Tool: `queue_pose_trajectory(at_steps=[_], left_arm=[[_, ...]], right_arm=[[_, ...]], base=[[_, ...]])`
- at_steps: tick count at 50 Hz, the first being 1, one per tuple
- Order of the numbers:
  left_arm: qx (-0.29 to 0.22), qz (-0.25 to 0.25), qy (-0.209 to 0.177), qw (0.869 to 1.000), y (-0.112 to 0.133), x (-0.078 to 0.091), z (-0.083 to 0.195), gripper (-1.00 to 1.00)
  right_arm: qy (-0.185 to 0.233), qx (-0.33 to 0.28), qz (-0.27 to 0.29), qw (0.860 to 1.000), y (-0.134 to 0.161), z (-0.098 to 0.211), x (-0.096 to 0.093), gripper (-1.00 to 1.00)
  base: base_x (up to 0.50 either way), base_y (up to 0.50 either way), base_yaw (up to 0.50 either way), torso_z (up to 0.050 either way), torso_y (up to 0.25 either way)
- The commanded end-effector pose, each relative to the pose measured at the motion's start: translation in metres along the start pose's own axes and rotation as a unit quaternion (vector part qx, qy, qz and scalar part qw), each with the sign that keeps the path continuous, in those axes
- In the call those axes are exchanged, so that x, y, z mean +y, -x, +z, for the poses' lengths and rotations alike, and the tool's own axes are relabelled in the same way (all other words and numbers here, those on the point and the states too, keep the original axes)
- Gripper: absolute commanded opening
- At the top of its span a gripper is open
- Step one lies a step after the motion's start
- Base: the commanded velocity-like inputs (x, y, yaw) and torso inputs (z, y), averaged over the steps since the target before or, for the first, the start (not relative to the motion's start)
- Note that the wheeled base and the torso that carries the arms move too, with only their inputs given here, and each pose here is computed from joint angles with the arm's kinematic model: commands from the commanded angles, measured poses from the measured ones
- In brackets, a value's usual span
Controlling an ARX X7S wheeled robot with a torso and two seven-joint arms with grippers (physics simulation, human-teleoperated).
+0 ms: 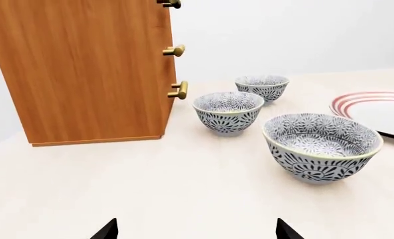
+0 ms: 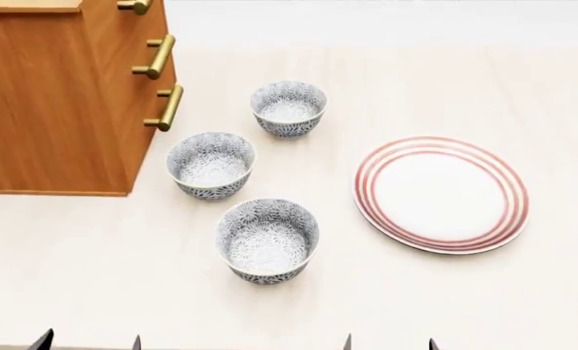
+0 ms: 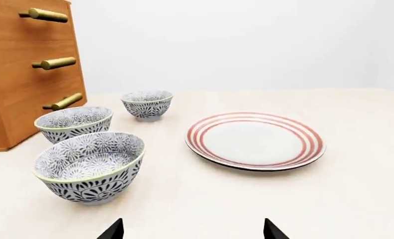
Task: Open the top drawer of the cabinet.
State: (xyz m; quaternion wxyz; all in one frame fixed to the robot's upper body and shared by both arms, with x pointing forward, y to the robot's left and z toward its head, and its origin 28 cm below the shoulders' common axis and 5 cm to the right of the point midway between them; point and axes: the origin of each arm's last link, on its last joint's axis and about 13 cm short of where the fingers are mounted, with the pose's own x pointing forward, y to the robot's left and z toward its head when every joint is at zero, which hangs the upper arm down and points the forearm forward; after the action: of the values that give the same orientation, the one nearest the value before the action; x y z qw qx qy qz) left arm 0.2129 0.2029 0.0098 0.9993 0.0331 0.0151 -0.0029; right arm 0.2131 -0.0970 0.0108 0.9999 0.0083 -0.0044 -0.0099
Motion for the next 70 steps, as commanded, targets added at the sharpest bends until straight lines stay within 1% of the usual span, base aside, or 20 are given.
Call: queue_pose_trajectory(at_steps=[1,8,9,10,11,13,14,15,19,26,36,46,53,70], left_arm=[[0.001,0.0,-0.003,1.0,0.0,0.0,0.0,1.0],[0.0,0.001,-0.003,1.0,0.0,0.0,0.0,1.0],[-0.064,0.041,0.046,0.996,-0.034,0.019,0.058,1.0],[-0.104,0.007,0.046,0.994,-0.038,0.003,0.094,1.0],[-0.119,-0.022,0.006,0.993,-0.032,0.004,0.12,1.0],[-0.118,-0.022,0.002,0.993,-0.001,0.006,0.151,1.0],[-0.097,-0.021,0.003,0.995,0.012,0.007,0.157,1.0],[-0.086,-0.022,0.001,0.996,0.016,0.007,0.156,1.0],[-0.082,-0.02,0.0,0.996,0.014,0.007,0.155,1.0],[-0.087,-0.016,0.001,0.996,0.017,0.008,0.163,1.0],[-0.083,-0.021,-0.001,0.996,0.017,0.007,0.158,1.0],[-0.08,-0.022,0.0,0.997,0.018,0.006,0.154,1.0],[-0.079,-0.022,0.002,0.997,0.016,0.006,0.153,1.0],[-0.074,-0.017,-0.002,0.997,0.013,0.007,0.148,1.0]], right_arm=[[0.003,0.001,0.0,1.0,0.0,0.0,0.0,1.0],[0.003,-0.001,0.0,1.0,0.0,0.001,0.0,1.0],[-0.021,-0.06,0.006,0.998,-0.033,0.055,0.001,1.0],[-0.02,-0.092,0.03,0.995,-0.036,0.085,0.015,1.0],[0.013,-0.108,0.061,0.992,-0.031,0.111,0.02,1.0],[0.021,-0.104,0.061,0.992,-0.005,0.144,0.021,1.0],[0.023,-0.061,0.061,0.996,-0.004,0.138,0.021,1.0],[0.025,-0.064,0.062,0.996,-0.003,0.14,0.021,1.0],[0.029,-0.067,0.064,0.995,0.0,0.141,0.022,1.0],[0.025,-0.07,0.062,0.995,0.006,0.143,0.021,1.0],[0.019,-0.063,0.06,0.996,0.004,0.141,0.02,1.0],[0.016,-0.064,0.065,0.996,0.004,0.138,0.019,1.0],[0.025,-0.059,0.064,0.996,0.004,0.134,0.019,1.0],[0.022,-0.053,0.068,0.996,0.002,0.13,0.019,1.0]], base=[[0.0,0.0,0.0,0.05,0.029],[0.0,0.0,0.0,0.05,0.03],[0.0,0.0,0.0,0.0,0.0],[0.0,0.0,0.0,0.0,0.0],[0.0,0.0,0.0,0.0,0.0],[0.0,0.0,0.0,0.0,0.0],[0.0,0.0,0.0,0.0,0.0],[0.0,0.0,0.0,0.0,0.0],[0.0,0.0,0.0,0.0,0.0],[0.0,0.0,0.0,0.0,0.0],[0.03,-0.01,0.0,0.0,0.0],[0.44,-0.2,0.0,0.0,0.0],[0.46,-0.19,0.0,0.0,0.0],[0.5,-0.01,0.0,0.0,0.0]])
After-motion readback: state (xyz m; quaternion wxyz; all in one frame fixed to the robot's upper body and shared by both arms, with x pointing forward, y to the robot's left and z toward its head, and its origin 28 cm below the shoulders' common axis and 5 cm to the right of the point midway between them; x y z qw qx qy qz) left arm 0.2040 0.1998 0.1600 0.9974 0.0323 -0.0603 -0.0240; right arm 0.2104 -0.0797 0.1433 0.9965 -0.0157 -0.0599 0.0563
